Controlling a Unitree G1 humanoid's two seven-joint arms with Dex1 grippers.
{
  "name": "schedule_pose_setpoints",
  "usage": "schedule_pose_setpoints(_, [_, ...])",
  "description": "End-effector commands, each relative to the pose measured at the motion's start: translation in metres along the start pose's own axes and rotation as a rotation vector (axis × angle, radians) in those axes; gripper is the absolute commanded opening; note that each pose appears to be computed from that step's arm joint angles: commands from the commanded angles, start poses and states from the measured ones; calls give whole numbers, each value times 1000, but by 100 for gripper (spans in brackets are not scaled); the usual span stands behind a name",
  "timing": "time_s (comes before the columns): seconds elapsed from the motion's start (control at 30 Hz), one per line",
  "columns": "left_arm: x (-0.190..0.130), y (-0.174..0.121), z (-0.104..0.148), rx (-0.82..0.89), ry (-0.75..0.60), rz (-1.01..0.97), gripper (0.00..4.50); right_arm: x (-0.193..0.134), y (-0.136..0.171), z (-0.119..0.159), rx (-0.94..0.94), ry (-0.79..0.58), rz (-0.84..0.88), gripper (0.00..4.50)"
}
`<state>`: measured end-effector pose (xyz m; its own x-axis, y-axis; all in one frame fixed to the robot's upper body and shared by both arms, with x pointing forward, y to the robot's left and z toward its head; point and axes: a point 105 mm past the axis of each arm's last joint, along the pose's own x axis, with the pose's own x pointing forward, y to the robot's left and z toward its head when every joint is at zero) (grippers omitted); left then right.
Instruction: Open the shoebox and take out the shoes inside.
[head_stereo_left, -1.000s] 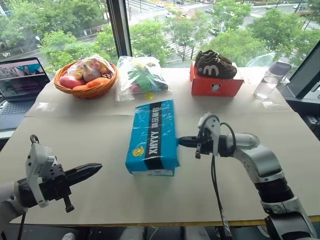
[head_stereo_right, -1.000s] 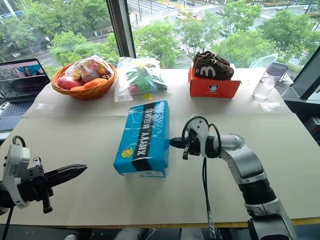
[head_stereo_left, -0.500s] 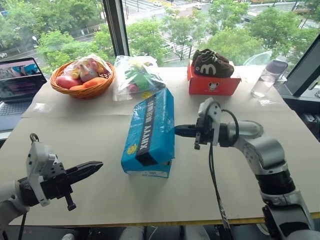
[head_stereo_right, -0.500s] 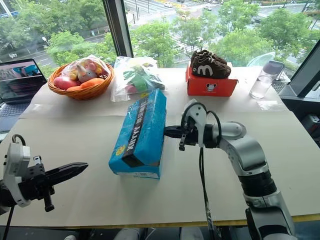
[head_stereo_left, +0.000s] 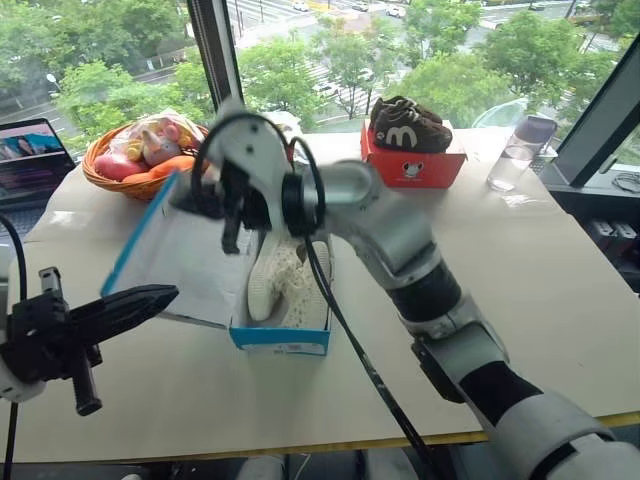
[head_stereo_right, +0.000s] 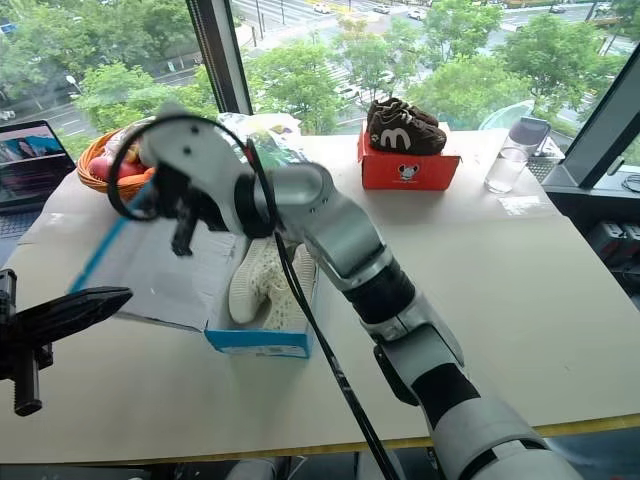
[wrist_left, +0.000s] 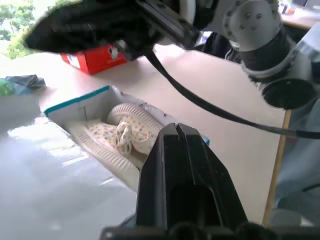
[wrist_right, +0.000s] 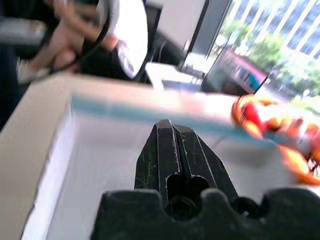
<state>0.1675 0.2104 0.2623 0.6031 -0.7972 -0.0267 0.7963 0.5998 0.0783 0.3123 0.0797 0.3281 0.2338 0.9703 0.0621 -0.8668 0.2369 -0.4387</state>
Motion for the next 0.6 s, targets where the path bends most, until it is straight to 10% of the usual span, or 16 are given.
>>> schedule_pose_setpoints(0.03, [-3,-2,4,18,1,14,0,-18,-17,-5,30,-7,-58,5])
schedule_pose_setpoints(0.6, [-17,65,-37,64,190,94,0,-61,20,-96,-33,419,127,5])
